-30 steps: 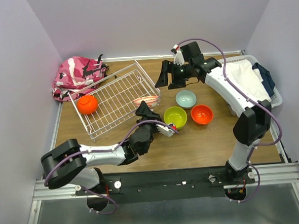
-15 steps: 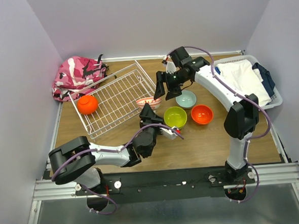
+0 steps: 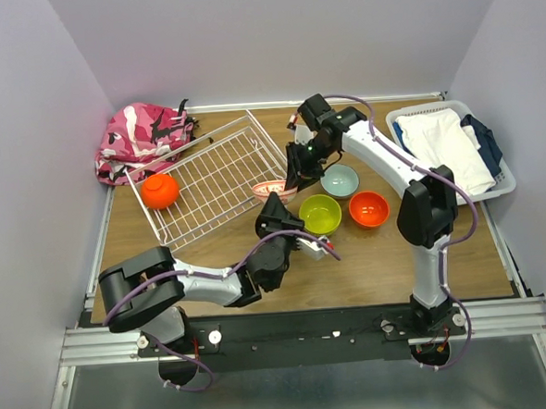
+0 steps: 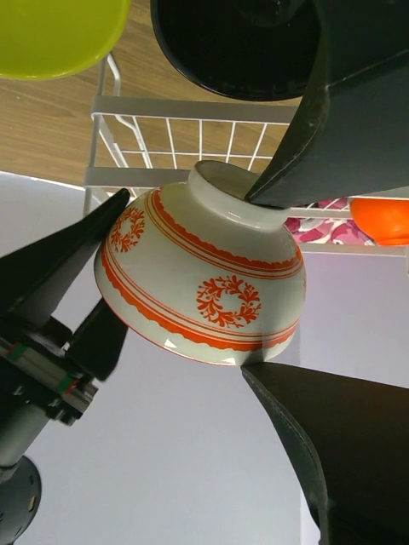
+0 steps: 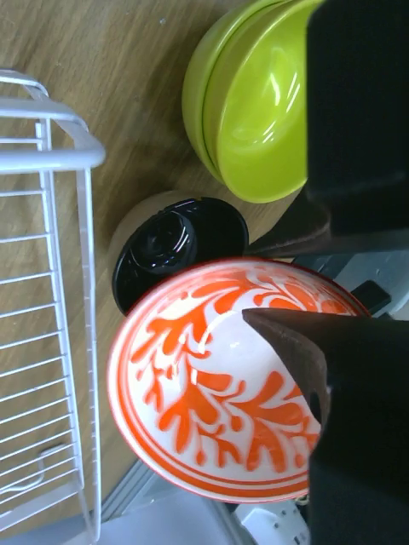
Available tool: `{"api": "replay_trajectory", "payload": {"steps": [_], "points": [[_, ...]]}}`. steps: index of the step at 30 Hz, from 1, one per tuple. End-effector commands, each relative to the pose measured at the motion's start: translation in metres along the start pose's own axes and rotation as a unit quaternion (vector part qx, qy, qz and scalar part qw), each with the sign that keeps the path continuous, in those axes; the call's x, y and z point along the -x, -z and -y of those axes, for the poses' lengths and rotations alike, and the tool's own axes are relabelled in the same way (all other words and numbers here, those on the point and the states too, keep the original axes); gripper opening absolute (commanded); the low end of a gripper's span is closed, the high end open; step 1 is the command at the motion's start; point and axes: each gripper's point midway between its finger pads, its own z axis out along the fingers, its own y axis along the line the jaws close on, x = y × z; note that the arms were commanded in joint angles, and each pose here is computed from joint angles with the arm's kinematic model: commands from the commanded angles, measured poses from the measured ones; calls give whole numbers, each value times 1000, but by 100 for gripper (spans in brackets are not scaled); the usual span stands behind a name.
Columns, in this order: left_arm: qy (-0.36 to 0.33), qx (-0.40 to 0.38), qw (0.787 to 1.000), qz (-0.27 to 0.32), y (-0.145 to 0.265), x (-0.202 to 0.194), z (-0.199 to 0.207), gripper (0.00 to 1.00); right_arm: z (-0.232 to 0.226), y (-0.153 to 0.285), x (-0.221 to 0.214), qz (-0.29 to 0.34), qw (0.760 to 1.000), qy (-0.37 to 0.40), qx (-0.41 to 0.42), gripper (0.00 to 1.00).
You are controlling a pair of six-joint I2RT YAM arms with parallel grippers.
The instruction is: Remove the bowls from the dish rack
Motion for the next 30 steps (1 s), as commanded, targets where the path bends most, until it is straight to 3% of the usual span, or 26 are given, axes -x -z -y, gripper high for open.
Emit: {"api": "replay_trajectory", "payload": {"steps": [1,3,4,5,10,12,16,30], "points": [[58,48,997,-12,2,-2,-22,45,-9,2,-5,-18,1000,-3,12,20],[62,54,996,-18,3,-4,-24,47,-11,3,-4,-16,1000,-3,14,14],[60,54,997,-19,3,-4,-23,49,-12,5,-4,-15,1000,-2,15,3],[62,56,996,-20,4,-4,-23,52,-12,5,-3,-14,1000,-2,15,1],[69,64,995,-27,6,-4,-23,69,-12,9,3,-1,1000,-4,6,1],[79,71,994,-27,8,-4,-25,83,-13,12,6,6,1000,-6,4,1],[97,83,991,-36,11,-6,-27,99,-8,23,16,32,999,-16,-4,1],[186,129,971,-75,20,-18,-35,99,19,69,45,136,988,-61,-30,1]]}}
